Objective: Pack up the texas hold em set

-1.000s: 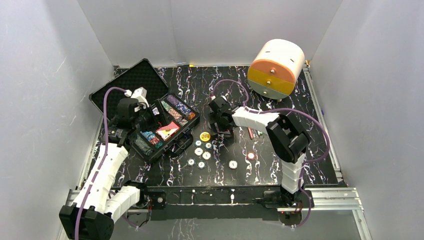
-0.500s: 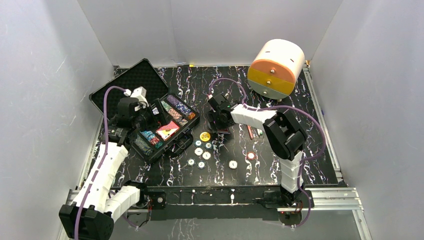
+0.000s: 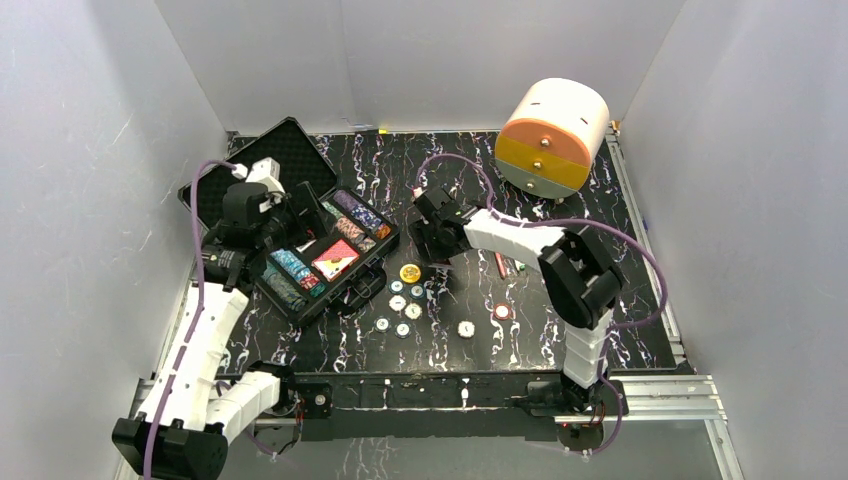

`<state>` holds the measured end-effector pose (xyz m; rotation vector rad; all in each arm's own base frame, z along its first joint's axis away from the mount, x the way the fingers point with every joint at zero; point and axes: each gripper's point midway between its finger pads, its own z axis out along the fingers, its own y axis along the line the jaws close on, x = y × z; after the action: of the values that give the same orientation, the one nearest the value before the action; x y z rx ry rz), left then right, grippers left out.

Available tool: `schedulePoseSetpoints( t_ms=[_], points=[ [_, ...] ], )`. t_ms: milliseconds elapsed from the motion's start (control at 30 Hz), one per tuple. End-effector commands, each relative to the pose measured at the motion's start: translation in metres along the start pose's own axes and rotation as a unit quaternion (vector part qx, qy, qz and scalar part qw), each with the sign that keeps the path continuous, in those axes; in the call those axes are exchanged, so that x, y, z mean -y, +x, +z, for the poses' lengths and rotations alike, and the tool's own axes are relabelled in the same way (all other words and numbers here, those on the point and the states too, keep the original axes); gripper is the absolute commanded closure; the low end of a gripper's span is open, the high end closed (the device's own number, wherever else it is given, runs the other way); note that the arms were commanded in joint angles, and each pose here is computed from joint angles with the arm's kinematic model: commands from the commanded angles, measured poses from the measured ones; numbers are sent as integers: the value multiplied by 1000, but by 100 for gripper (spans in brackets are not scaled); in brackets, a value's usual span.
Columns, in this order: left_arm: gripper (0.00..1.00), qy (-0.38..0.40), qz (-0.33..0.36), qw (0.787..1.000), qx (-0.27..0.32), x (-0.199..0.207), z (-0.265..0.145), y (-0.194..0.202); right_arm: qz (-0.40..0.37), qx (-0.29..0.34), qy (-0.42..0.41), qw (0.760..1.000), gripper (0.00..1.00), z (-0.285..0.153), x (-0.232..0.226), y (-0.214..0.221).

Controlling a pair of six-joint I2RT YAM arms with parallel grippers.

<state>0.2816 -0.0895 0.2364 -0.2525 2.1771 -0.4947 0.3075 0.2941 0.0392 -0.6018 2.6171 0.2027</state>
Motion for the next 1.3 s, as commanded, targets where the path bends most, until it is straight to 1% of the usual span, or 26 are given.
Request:
schedulePoseSetpoints(
  t_ms=[0, 133, 200, 333, 433, 567, 733, 1000, 1267],
  points=[
    [10, -38, 12, 997, 60, -2, -26, -36, 13, 89, -82, 993, 42, -65, -44, -46],
    [10, -99, 3, 987, 124, -14, -51, -71, 0, 122, -126, 984, 41, -77, -86, -68],
    [10, -116, -1, 981, 156, -16, -67, -87, -16, 137, -141, 980, 41, -79, -110, -82],
    [10, -145, -6, 968, 206, -20, -95, -111, -57, 149, -158, 974, 41, -75, -159, -96],
    [9, -159, -1, 962, 224, -21, -111, -122, -90, 161, -163, 969, 41, -73, -193, -104],
    [9, -168, 3, 957, 237, -22, -123, -129, -122, 159, -162, 966, 41, -61, -222, -107],
    [9, -179, 5, 952, 249, -24, -132, -134, -148, 152, -141, 967, 40, -40, -233, -105],
    [8, -166, 4, 958, 234, -21, -123, -127, -167, 147, -108, 969, 39, -11, -227, -102],
    [7, -164, 5, 961, 224, -21, -116, -123, -182, 151, -114, 965, 38, 6, -234, -102]
  ],
)
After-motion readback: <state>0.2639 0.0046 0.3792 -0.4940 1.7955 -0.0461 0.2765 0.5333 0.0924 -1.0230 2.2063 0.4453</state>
